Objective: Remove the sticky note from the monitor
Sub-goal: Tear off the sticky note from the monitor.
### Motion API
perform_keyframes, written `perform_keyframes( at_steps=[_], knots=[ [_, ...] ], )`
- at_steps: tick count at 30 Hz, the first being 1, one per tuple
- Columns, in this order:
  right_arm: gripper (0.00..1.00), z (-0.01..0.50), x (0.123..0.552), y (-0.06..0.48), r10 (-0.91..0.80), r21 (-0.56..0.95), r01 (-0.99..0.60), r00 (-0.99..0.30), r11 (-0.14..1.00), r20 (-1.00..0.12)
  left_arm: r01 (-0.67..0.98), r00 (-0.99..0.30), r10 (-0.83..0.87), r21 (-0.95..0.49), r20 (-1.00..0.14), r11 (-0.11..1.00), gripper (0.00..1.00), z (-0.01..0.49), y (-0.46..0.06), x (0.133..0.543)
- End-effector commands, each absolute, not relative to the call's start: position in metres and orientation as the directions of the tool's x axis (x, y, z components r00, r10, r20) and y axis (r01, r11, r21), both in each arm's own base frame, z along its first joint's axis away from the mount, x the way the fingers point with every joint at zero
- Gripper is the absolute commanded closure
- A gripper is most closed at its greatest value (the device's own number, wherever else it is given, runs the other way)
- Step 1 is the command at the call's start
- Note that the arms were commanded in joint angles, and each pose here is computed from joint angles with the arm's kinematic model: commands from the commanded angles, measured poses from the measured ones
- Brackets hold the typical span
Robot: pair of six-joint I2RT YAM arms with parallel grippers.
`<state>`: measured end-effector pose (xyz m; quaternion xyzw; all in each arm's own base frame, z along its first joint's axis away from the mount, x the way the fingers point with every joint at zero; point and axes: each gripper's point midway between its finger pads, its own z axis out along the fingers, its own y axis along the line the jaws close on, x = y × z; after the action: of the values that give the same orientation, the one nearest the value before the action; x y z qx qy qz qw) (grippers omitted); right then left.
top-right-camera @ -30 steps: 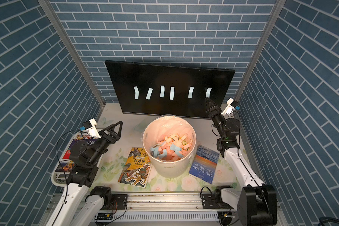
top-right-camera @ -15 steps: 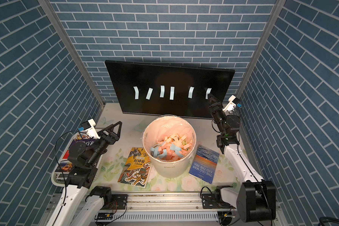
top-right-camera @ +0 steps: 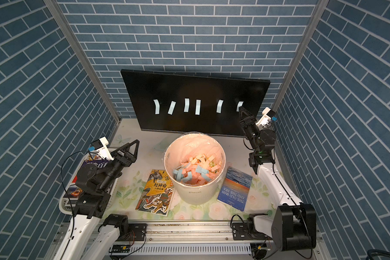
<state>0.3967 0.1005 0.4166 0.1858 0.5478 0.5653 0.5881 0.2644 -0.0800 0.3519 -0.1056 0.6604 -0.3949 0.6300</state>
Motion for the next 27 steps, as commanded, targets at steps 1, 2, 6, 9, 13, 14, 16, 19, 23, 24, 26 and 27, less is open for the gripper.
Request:
perform_keyframes(
  at_steps=[1,2,6,9,13,14,16,19,23,24,26,27],
  knots=[
    [0.68,0.437,0.393,0.102,0.863,0.809,-0.513,-0.227,0.288,-0.451,0.383,-0.163,-0.629,-0.636,-0.760,0.670,0.00,0.365,-0.081,0.258],
    [0.70,0.437,0.394,0.103,0.863,0.809,-0.512,-0.228,0.288,-0.451,0.385,-0.160,-0.629,-0.635,-0.761,0.670,0.00,0.366,-0.081,0.258],
    [0.75,0.435,0.396,0.103,0.861,0.814,-0.505,-0.237,0.287,-0.450,0.385,-0.156,-0.630,-0.634,-0.761,0.671,0.00,0.368,-0.080,0.256],
    [0.79,0.434,0.397,0.104,0.860,0.817,-0.499,-0.242,0.287,-0.450,0.385,-0.156,-0.629,-0.633,-0.762,0.671,0.00,0.368,-0.080,0.255],
    [0.86,0.429,0.398,0.104,0.859,0.823,-0.490,-0.250,0.287,-0.448,0.384,-0.154,-0.628,-0.632,-0.763,0.673,0.00,0.369,-0.079,0.253],
    [0.88,0.428,0.398,0.105,0.858,0.825,-0.488,-0.253,0.286,-0.447,0.383,-0.155,-0.628,-0.632,-0.763,0.674,0.00,0.368,-0.079,0.253],
    [0.92,0.426,0.398,0.105,0.858,0.828,-0.482,-0.256,0.286,-0.445,0.382,-0.154,-0.628,-0.632,-0.763,0.674,0.00,0.368,-0.079,0.253],
    [0.98,0.423,0.397,0.105,0.857,0.831,-0.477,-0.260,0.287,-0.445,0.383,-0.154,-0.627,-0.632,-0.763,0.674,0.00,0.368,-0.079,0.252],
    [1.00,0.420,0.395,0.106,0.854,0.831,-0.476,-0.266,0.287,-0.448,0.380,-0.156,-0.627,-0.632,-0.763,0.675,0.00,0.366,-0.079,0.252],
    [1.00,0.419,0.394,0.106,0.853,0.831,-0.476,-0.269,0.287,-0.448,0.380,-0.157,-0.626,-0.632,-0.764,0.676,0.00,0.366,-0.079,0.252],
    [1.00,0.416,0.392,0.106,0.851,0.833,-0.473,-0.273,0.287,-0.448,0.380,-0.158,-0.625,-0.632,-0.764,0.676,0.00,0.365,-0.079,0.252],
    [1.00,0.415,0.391,0.106,0.851,0.833,-0.473,-0.273,0.288,-0.449,0.380,-0.157,-0.625,-0.631,-0.765,0.676,0.00,0.366,-0.079,0.251]
  ],
)
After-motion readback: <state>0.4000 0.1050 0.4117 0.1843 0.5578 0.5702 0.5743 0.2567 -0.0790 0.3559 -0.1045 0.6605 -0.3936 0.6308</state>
